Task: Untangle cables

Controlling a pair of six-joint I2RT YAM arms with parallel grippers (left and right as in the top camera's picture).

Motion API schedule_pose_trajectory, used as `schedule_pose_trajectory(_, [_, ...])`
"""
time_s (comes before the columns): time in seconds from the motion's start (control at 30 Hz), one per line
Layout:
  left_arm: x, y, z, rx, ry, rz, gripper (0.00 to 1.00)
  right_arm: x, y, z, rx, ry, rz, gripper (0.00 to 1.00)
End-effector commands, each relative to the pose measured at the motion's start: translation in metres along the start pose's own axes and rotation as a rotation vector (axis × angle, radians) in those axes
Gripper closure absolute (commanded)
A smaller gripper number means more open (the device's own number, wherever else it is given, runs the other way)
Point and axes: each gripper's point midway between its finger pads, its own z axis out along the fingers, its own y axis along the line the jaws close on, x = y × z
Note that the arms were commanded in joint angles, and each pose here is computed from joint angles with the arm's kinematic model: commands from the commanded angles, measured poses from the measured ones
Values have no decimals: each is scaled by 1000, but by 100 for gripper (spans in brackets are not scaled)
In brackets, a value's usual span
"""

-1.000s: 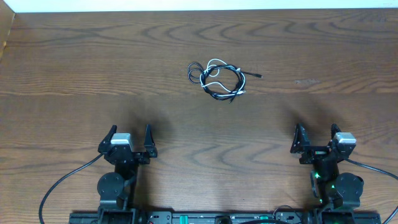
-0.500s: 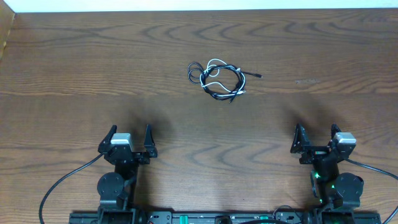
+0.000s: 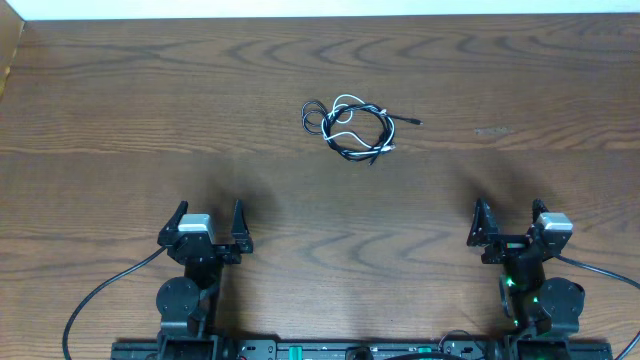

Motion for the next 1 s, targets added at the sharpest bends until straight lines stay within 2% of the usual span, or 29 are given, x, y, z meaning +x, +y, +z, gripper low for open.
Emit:
schedule_pose_trajectory(0.0, [14, 6, 0, -29, 49, 10, 4, 1, 1, 0, -1, 0, -15, 1])
schedule_pose_trajectory(0.57, [11, 1, 0, -4, 38, 1, 4, 0, -5, 0, 33, -6, -14, 1])
schedule_pose_trajectory(0.8, [-18, -18, -8, 100, -3, 0, 4, -2, -5, -1, 32, -11, 5, 1])
schedule_pose_trajectory(0.97, [-40, -21, -15, 103, 54, -4, 4, -17, 5, -4, -6, -22, -39, 1])
